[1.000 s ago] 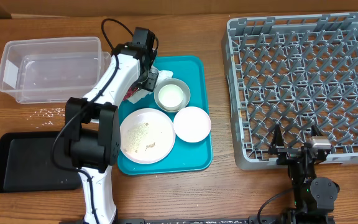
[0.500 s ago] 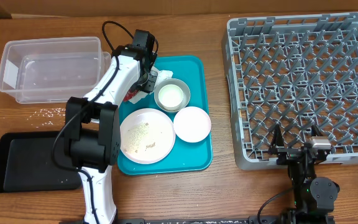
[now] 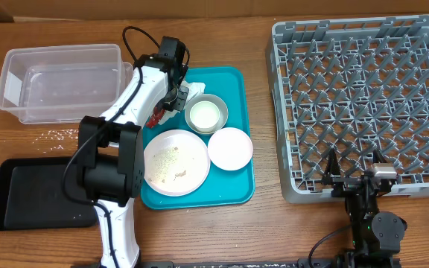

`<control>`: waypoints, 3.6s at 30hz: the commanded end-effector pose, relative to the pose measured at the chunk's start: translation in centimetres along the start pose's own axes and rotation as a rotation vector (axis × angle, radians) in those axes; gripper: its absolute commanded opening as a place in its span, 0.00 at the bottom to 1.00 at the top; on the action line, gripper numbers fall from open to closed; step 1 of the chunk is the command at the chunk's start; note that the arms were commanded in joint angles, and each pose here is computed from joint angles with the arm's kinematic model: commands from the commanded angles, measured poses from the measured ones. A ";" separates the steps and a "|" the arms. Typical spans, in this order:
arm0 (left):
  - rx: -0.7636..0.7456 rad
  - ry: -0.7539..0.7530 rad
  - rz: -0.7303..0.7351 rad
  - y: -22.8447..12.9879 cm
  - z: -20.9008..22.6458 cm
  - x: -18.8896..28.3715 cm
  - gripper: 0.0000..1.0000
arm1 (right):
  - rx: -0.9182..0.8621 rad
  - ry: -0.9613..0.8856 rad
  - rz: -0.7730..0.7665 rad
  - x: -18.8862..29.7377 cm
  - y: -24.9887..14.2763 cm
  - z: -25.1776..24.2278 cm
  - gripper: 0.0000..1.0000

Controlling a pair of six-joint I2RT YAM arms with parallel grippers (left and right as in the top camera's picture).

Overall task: Sort waste into correct bins and load items into the dishwasher
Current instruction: 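Grasp the red wrapper with the left gripper and lift it, then carry the wrapper left and drop it into the clear bin, then move the left gripper back to the white napkin on the tray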

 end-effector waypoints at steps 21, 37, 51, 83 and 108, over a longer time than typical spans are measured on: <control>0.252 -0.011 -0.379 2.8 2.3 14.5 0.04 | 0.004 -0.007 -0.007 0.0 -0.1 -0.2 1.00; 0.586 0.047 -0.434 -4.0 8.8 21.6 0.04 | 0.004 -0.007 -0.007 0.0 -0.1 -0.2 1.00; 0.825 0.161 -0.610 -3.5 18.5 19.8 0.04 | 0.004 -0.007 -0.007 0.0 -0.1 -0.2 1.00; 0.608 -0.455 -0.802 -0.4 17.0 17.4 0.50 | 0.004 -0.007 -0.007 0.0 -0.1 -0.2 1.00; 0.114 0.027 -0.344 3.4 4.1 10.7 0.48 | 0.004 -0.007 -0.007 0.0 -0.1 -0.2 1.00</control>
Point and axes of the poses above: each gripper's point midway between its finger pads, its own x axis back along the fingers, its own z axis along the line the jaws close on, y = z × x, the point moved 4 cm from there along x, back along the fingers, and after that the axes turned 15 degrees about -x, right-handed, at the moved point
